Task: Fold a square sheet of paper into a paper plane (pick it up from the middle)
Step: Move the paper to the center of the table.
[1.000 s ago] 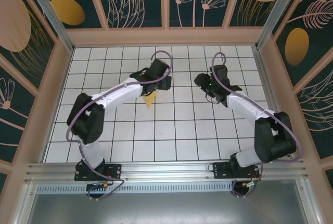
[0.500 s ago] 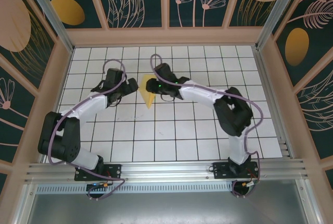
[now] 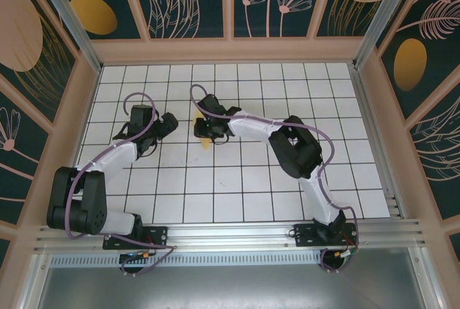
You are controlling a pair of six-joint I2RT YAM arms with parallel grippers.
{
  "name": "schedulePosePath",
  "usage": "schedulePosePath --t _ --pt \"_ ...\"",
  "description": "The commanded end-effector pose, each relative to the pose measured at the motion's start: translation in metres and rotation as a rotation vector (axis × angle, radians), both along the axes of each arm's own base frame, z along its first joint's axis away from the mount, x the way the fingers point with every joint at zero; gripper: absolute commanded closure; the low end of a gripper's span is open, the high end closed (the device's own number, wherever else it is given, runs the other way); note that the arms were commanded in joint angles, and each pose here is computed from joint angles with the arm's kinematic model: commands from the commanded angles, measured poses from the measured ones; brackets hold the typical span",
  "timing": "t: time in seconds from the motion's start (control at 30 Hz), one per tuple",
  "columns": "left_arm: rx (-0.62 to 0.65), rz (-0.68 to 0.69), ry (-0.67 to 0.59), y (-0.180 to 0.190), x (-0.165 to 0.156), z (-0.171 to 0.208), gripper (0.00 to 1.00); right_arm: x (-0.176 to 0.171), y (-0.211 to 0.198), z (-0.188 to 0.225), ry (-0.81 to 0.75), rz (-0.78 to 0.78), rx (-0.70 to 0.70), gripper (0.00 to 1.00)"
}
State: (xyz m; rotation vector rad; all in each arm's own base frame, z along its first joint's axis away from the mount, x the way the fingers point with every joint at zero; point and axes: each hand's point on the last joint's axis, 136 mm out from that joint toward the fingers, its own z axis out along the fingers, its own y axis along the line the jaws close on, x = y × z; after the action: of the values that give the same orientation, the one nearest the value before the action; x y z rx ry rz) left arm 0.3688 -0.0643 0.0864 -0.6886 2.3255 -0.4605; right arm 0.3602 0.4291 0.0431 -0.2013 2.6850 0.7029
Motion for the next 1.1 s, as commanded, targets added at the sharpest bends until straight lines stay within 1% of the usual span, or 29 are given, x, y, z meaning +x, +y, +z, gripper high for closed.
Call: schedulePosePath --t 0.0,0.13,0.23,0.37,0.43,0.5,0.57,0.6,0.7,0.73,0.83,0.9,0.97,1.07 --pt "-0.040 -0.021 -0.029 -0.007 0.006 0.007 0.01 -0.005 -0.012 -0.013 0.027 0.055 -0.064 0.75" --pt "-0.057 -0.052 -0.036 -0.013 0.007 0.009 0.01 -0.013 -0.029 -0.021 0.022 0.163 -0.107 0.75" --pt "-0.063 -0.080 -0.038 -0.017 0.008 0.010 0.01 -0.028 -0.043 -0.025 0.029 0.296 -0.120 0.75" --pt "-0.081 -0.117 -0.041 -0.024 0.008 0.011 0.01 -0.048 -0.065 -0.026 0.032 0.436 -0.136 0.75" --pt "-0.093 -0.132 -0.039 -0.027 0.007 0.010 0.01 -0.052 -0.072 -0.019 0.006 0.469 -0.139 0.76" --pt "-0.105 -0.143 -0.042 -0.030 0.006 0.011 0.02 -0.057 -0.073 -0.006 -0.008 0.503 -0.099 0.75" --pt "-0.127 -0.162 -0.044 -0.034 0.005 0.012 0.01 -0.057 -0.069 0.013 -0.054 0.513 -0.059 0.75" --pt "-0.136 -0.168 -0.044 -0.036 0.004 0.012 0.02 -0.056 -0.068 0.020 -0.074 0.504 -0.047 0.75" --pt "-0.172 -0.183 -0.044 -0.042 -0.001 0.011 0.02 -0.043 -0.066 0.045 -0.125 0.383 0.009 0.75" --pt "-0.189 -0.192 -0.042 -0.044 -0.002 0.010 0.02 -0.038 -0.066 0.050 -0.128 0.319 0.030 0.75" --pt "-0.234 -0.209 -0.040 -0.051 -0.008 0.008 0.02 -0.026 -0.072 0.054 -0.105 0.125 0.070 0.76" --pt "-0.253 -0.217 -0.041 -0.055 -0.011 0.008 0.02 -0.025 -0.072 0.051 -0.081 0.055 0.094 0.78" --pt "-0.271 -0.231 -0.036 -0.060 -0.014 0.006 0.02 -0.024 -0.072 0.048 -0.070 0.019 0.102 0.79" --pt "-0.303 -0.253 -0.030 -0.071 -0.018 0.005 0.03 -0.023 -0.065 0.040 -0.041 0.027 0.103 0.79"
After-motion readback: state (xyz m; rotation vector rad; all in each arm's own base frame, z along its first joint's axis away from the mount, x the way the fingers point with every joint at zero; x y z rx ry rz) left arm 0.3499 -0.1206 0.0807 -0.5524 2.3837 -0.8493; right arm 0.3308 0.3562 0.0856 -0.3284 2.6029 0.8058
